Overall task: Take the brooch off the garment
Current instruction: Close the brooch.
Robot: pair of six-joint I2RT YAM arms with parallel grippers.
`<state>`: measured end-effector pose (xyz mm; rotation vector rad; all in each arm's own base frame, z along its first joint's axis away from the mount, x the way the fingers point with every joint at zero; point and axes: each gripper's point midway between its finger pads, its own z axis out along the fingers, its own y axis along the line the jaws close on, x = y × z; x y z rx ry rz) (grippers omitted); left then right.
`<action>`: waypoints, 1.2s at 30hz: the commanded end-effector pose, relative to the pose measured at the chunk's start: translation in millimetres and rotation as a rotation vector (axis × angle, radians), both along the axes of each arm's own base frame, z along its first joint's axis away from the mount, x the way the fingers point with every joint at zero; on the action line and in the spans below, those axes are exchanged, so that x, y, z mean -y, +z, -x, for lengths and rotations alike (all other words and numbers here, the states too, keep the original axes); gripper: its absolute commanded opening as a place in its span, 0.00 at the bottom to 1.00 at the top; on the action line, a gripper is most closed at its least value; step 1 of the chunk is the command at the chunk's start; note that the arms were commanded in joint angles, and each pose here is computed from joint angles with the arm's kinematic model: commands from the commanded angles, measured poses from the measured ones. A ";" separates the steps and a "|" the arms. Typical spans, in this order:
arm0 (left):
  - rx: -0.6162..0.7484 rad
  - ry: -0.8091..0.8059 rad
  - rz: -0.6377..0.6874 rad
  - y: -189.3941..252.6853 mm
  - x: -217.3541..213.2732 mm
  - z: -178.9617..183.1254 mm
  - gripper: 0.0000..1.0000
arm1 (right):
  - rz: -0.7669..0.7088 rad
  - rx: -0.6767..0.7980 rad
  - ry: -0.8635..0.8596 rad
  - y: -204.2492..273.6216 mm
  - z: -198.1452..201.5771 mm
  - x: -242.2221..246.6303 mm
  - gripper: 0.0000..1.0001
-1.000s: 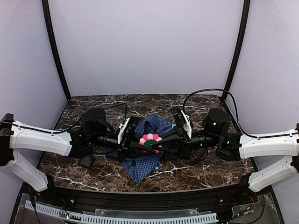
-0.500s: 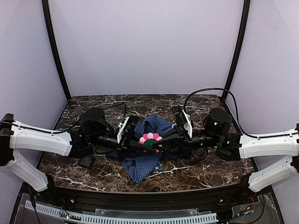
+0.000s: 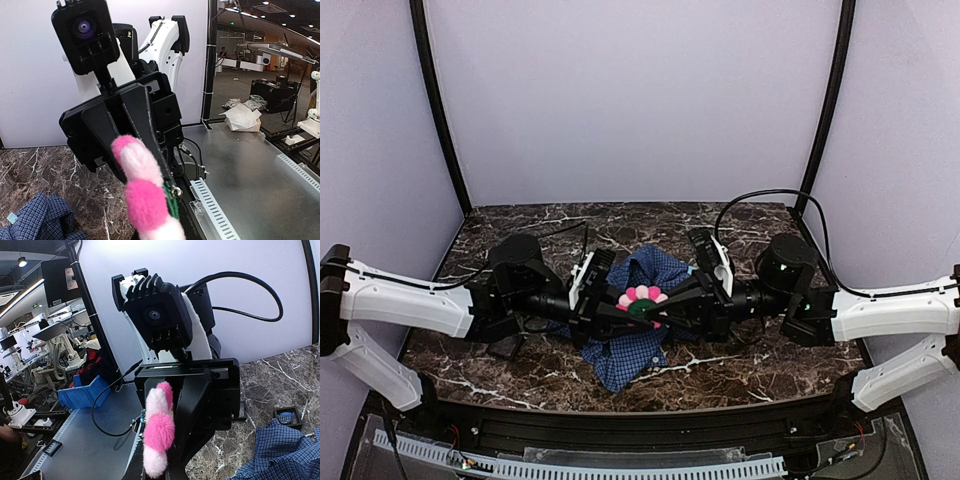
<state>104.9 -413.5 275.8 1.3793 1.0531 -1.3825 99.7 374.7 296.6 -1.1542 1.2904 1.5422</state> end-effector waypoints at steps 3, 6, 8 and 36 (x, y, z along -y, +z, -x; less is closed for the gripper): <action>0.062 -0.077 0.089 25.7 -16.3 23.6 0.01 | -0.050 0.005 0.051 10.2 12.7 9.0 0.00; 0.062 -0.078 0.090 25.9 -17.2 24.1 0.01 | -0.039 0.009 0.014 8.0 6.5 8.4 0.00; 0.063 -0.077 0.093 27.4 -18.1 24.4 0.01 | -0.027 0.010 -0.007 5.7 2.9 8.4 0.00; 0.039 -0.177 0.115 42.7 -32.9 44.9 0.01 | -0.066 -0.010 0.050 9.5 -10.1 20.3 0.00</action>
